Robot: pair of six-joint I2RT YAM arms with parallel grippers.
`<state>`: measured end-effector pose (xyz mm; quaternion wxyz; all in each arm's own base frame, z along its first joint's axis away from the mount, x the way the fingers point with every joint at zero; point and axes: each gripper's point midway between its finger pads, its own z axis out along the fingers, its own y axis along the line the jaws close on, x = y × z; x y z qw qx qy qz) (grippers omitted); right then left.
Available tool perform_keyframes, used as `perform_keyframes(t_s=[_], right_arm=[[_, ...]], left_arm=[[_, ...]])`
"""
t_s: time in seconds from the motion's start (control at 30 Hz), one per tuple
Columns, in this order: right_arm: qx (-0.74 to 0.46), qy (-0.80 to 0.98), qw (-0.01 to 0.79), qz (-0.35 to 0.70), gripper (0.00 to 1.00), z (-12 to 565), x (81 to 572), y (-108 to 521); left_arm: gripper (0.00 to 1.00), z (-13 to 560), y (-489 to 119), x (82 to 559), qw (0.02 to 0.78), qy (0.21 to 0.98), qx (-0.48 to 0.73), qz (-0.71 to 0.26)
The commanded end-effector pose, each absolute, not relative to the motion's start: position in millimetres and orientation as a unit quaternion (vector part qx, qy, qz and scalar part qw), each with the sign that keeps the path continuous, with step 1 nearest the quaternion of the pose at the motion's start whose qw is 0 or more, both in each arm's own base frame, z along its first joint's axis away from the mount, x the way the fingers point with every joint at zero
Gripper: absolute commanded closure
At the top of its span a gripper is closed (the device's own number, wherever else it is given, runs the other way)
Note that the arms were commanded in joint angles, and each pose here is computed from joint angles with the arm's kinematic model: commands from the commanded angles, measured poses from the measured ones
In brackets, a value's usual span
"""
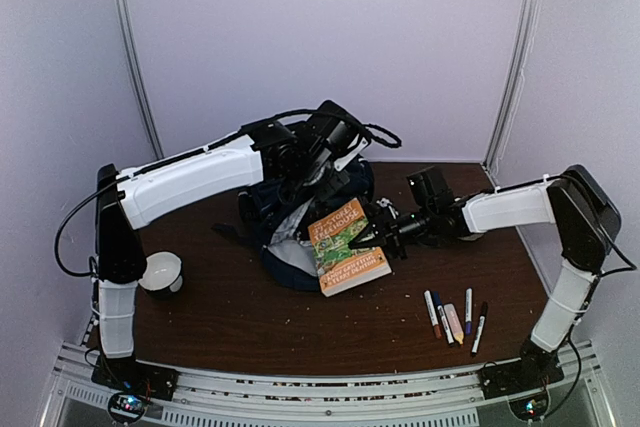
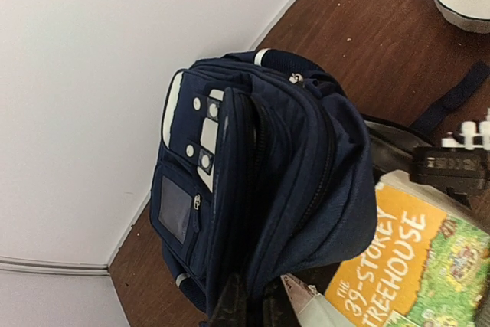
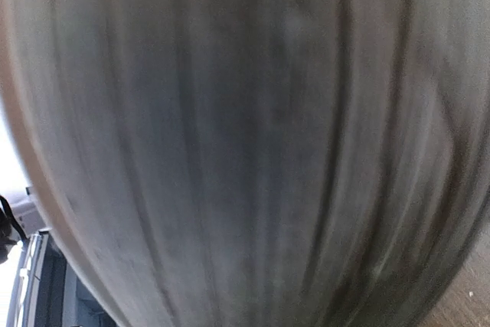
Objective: Pack the student bag
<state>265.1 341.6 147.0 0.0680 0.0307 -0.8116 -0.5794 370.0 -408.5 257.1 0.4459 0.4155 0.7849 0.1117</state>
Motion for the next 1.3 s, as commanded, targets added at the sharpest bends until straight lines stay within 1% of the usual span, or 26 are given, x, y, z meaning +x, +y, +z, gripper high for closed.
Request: perform_keyframes(t_s=[0.0,0.1,0.23,0.33,0.47,0.53,0.6,0.73,0.77,0.83,0.87,1.13,1.2,1.27], right_arm=[[0.046,-0.756,0.010,-0.653,1.00,195,308,372],[0.036,-0.739,0.007,-0.673,1.00,194,328,386],[0.021,-0.738,0.010,-0.675,1.00,179,354,400],[0.019,-0.756,0.018,-0.654,1.00,159,369,408],[0.018,-0.794,0.008,-0.607,1.00,135,381,405],[0.028,-0.827,0.005,-0.561,0.96,119,378,397],[0.041,-0.839,-0.007,-0.543,0.93,117,378,393],[0.055,-0.860,-0.036,-0.506,0.82,118,379,382],[0.060,-0.864,-0.045,-0.497,0.77,119,380,380],[0.067,-0.869,-0.058,-0.486,0.60,122,381,377],[0.070,-0.868,-0.058,-0.488,0.56,124,379,377],[0.073,-0.865,-0.095,-0.488,0.35,153,355,355],[0.080,-0.860,-0.100,-0.493,0.33,163,347,351],[0.094,-0.859,-0.108,-0.491,0.32,170,338,345]], left_arm=[[1.00,350,-393,373,0.542,0.767,0.336,0.072],[1.00,352,-393,371,0.542,0.767,0.339,0.064],[1.00,355,-393,367,0.542,0.765,0.342,0.056],[1.00,356,-392,365,0.543,0.765,0.343,0.052],[1.00,356,-392,362,0.544,0.764,0.345,0.042],[1.00,355,-391,361,0.543,0.765,0.345,0.041],[1.00,355,-391,360,0.543,0.765,0.345,0.039],[1.00,353,-390,360,0.543,0.765,0.343,0.037],[1.00,351,-390,360,0.542,0.766,0.343,0.038],[1.00,349,-391,360,0.541,0.767,0.344,0.037],[1.00,348,-391,360,0.541,0.767,0.344,0.036],[1.00,331,-393,360,0.530,0.773,0.348,0.035],[1.00,328,-393,360,0.527,0.775,0.347,0.034],[1.00,325,-393,359,0.526,0.776,0.347,0.034]])
